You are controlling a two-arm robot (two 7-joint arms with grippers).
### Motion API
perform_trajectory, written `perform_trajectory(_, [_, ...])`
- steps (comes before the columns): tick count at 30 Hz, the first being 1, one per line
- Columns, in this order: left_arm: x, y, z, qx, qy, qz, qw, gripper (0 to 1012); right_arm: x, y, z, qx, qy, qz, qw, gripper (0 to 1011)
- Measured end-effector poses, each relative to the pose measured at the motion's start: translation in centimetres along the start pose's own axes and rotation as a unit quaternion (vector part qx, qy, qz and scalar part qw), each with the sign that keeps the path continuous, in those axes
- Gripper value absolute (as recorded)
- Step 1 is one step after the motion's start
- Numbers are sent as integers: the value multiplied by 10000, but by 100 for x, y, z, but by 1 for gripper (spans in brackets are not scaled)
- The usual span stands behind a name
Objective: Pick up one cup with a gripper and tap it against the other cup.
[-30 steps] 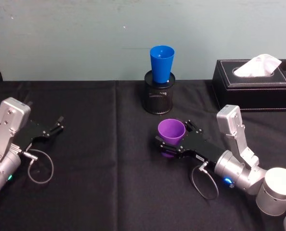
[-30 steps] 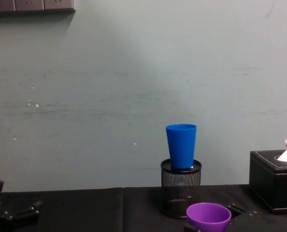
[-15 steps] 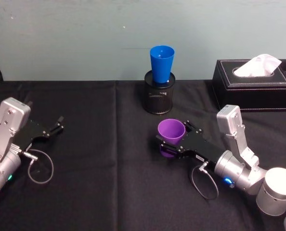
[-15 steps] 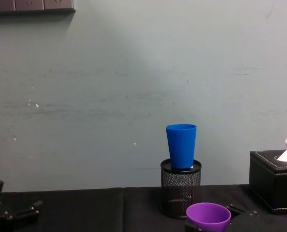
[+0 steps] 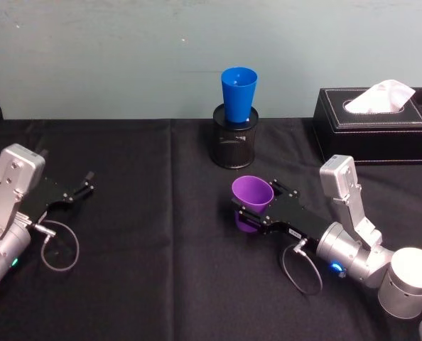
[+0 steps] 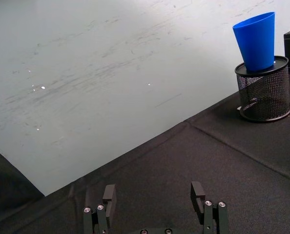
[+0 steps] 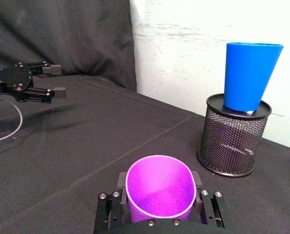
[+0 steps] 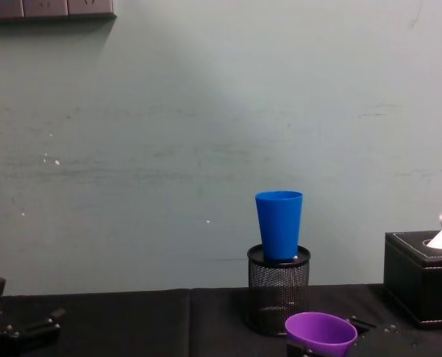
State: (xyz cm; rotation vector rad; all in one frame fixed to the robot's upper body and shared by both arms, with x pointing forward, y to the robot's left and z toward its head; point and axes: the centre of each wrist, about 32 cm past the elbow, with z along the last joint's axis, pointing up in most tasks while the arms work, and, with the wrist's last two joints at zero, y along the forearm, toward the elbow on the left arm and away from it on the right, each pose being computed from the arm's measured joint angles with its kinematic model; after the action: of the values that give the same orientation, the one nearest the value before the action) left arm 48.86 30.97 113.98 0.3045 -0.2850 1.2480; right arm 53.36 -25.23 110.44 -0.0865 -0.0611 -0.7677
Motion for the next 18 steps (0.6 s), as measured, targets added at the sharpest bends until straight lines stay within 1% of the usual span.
perform_trajectory(9, [0, 0, 0, 0, 0, 0, 10000, 1000, 5, -3, 11, 2, -25, 15, 10000, 726])
perform_trajectory(12, [0, 0, 0, 0, 0, 0, 10000, 1000, 23, -9, 77, 42, -124, 72, 9999, 726])
perform_trajectory(14, [0, 0, 0, 0, 0, 0, 10000, 1000, 38, -15, 150, 50, -168, 84, 9998, 726])
perform_trajectory(17, [0, 0, 0, 0, 0, 0, 10000, 1000, 52, -23, 236, 40, -138, 81, 9999, 726])
perform_trajectory(18, [0, 0, 0, 0, 0, 0, 10000, 1000, 64, -31, 314, 48, -97, 78, 9999, 726])
